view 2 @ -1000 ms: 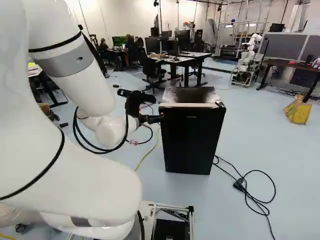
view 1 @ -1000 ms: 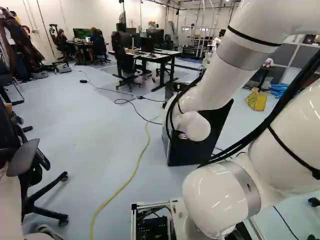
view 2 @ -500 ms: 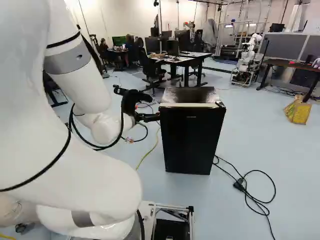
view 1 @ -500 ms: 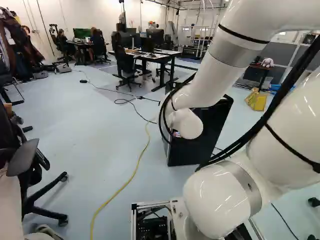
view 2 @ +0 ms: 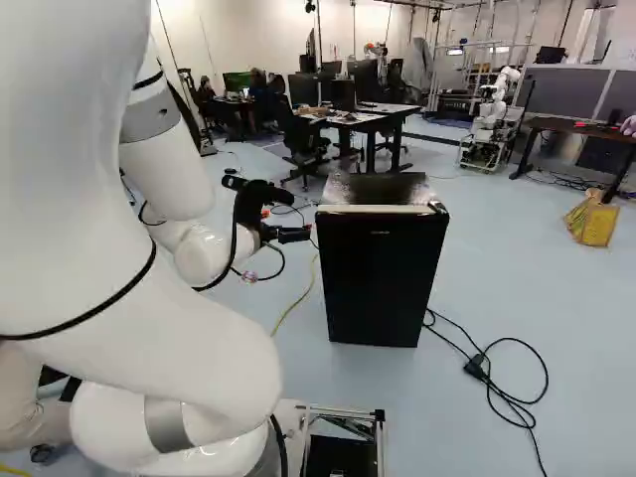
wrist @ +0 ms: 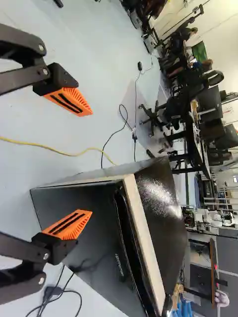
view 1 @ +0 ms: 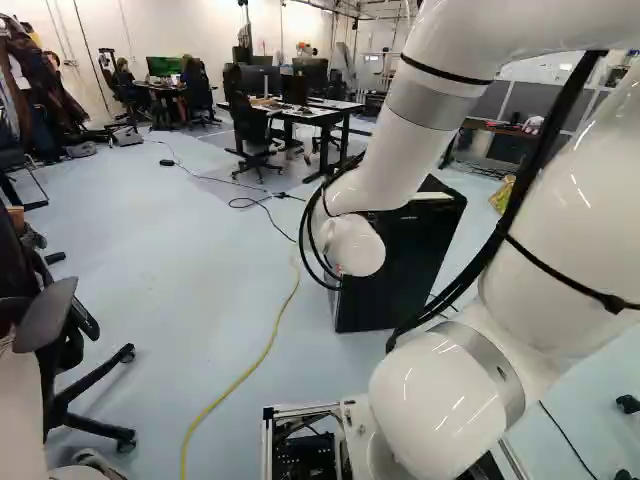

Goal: Grab a drink from the fridge

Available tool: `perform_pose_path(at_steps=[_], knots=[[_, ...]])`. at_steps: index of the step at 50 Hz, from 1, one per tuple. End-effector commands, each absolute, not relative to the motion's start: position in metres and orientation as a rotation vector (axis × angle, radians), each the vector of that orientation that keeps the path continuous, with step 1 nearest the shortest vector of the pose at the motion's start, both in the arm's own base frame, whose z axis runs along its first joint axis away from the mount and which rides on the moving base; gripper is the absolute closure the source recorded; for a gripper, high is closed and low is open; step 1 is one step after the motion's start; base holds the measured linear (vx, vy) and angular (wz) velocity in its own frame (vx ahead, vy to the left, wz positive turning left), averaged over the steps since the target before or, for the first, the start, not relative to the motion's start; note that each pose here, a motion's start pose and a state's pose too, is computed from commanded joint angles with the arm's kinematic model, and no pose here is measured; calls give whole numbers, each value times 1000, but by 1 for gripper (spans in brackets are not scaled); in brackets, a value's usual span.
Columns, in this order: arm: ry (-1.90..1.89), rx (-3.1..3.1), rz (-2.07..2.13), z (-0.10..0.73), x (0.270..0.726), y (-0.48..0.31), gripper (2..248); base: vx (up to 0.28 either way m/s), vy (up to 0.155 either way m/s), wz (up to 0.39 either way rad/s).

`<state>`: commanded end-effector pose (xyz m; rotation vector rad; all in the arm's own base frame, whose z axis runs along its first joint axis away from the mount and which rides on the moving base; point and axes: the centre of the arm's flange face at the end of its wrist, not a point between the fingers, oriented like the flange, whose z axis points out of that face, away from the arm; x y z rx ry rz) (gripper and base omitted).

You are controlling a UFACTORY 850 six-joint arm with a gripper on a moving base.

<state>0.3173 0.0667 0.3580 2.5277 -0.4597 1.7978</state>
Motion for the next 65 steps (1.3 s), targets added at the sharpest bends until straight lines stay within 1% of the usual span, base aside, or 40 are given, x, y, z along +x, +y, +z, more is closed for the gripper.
perform_pose_path(at_steps=[30,65], knots=[[-512,2456,1782,335,339,98,3,0,0,0],[-593,2290,1792,304,374,133,3,0,0,0]])
